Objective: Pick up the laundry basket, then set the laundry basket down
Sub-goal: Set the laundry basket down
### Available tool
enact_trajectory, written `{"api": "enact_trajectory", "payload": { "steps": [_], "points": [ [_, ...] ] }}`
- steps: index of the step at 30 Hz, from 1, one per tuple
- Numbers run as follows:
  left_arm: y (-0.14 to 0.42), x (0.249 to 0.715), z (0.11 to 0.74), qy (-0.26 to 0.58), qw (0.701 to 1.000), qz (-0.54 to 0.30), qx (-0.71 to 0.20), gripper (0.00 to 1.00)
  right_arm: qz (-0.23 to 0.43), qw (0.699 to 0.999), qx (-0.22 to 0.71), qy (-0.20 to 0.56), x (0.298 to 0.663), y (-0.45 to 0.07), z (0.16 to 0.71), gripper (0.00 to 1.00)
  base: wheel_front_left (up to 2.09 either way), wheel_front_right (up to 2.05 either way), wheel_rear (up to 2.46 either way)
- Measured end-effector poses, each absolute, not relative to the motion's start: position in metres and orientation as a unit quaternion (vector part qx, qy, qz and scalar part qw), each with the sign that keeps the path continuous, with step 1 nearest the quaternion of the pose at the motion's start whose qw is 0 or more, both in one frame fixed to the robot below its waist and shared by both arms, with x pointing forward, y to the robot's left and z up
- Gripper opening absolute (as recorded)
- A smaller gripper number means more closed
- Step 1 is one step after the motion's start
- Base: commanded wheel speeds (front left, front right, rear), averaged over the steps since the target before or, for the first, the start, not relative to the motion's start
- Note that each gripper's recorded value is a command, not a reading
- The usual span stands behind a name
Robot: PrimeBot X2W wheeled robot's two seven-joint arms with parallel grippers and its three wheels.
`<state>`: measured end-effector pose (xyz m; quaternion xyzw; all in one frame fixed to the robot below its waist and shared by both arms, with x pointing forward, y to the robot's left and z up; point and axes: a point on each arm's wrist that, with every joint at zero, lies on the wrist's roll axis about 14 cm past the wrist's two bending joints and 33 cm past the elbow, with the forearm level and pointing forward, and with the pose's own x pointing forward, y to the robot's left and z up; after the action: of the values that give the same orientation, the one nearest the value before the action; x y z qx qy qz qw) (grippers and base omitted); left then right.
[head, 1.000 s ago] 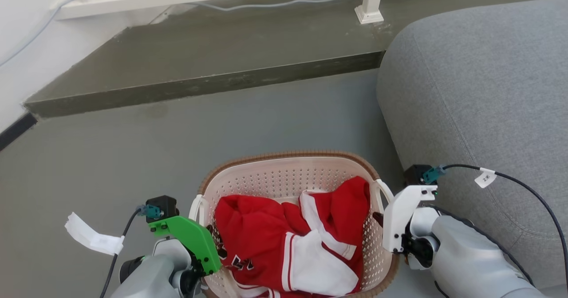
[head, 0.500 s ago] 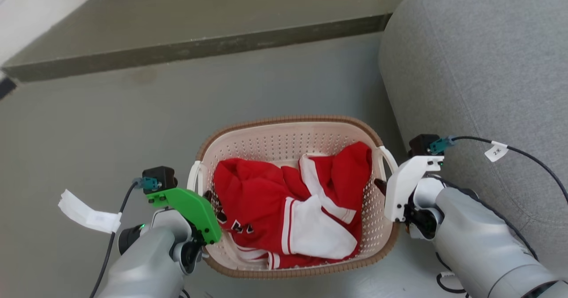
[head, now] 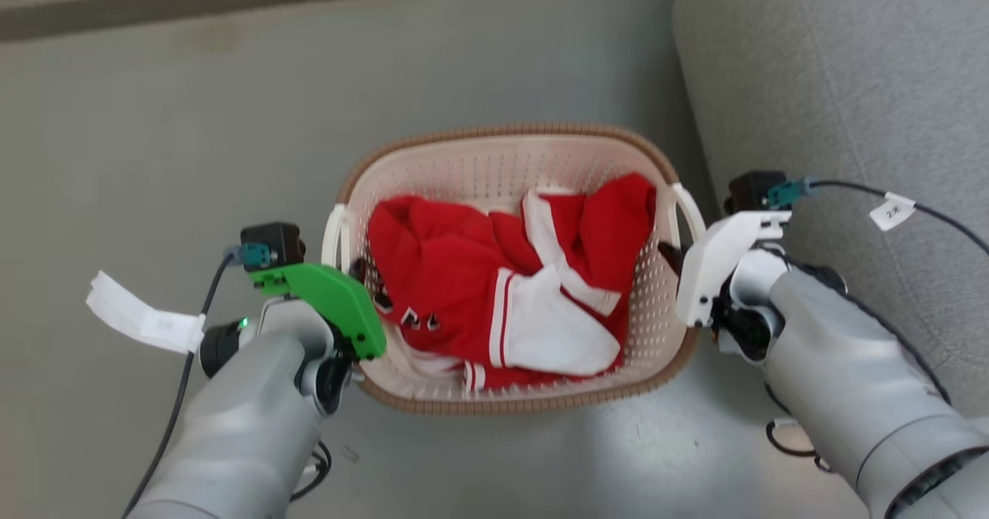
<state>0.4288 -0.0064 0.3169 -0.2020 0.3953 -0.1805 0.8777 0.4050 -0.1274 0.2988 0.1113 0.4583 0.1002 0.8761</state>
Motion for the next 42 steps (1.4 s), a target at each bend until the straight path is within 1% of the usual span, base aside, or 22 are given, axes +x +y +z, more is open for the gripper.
{"api": "enact_trajectory", "payload": {
  "steps": [15, 24, 31, 39, 42],
  "points": [
    [-0.007, 0.471, 0.284, 0.375, 0.885, -0.162, -0.222, 0.0, 0.107, 0.881, 0.098, 0.451, 0.45, -0.131, 0.265, 0.0, 0.0, 0.0, 0.0],
    [-0.003, 0.491, 0.255, 0.381, 0.884, -0.147, -0.227, 0.0, 0.113, 0.88, 0.098, 0.451, 0.469, -0.127, 0.236, 0.0, 0.0, 0.0, 0.0],
    [-0.002, 0.512, 0.235, 0.376, 0.887, -0.141, -0.229, 0.0, 0.115, 0.885, 0.1, 0.44, 0.488, -0.126, 0.216, 0.0, 0.0, 0.0, 0.0],
    [-0.005, 0.525, 0.202, 0.384, 0.882, -0.138, -0.237, 0.0, 0.117, 0.884, 0.095, 0.442, 0.501, -0.129, 0.181, 0.0, 0.0, 0.0, 0.0],
    [-0.004, 0.524, 0.189, 0.392, 0.878, -0.134, -0.239, 0.0, 0.117, 0.882, 0.097, 0.447, 0.499, -0.128, 0.167, 0.0, 0.0, 0.0, 0.0]
  ]
}}
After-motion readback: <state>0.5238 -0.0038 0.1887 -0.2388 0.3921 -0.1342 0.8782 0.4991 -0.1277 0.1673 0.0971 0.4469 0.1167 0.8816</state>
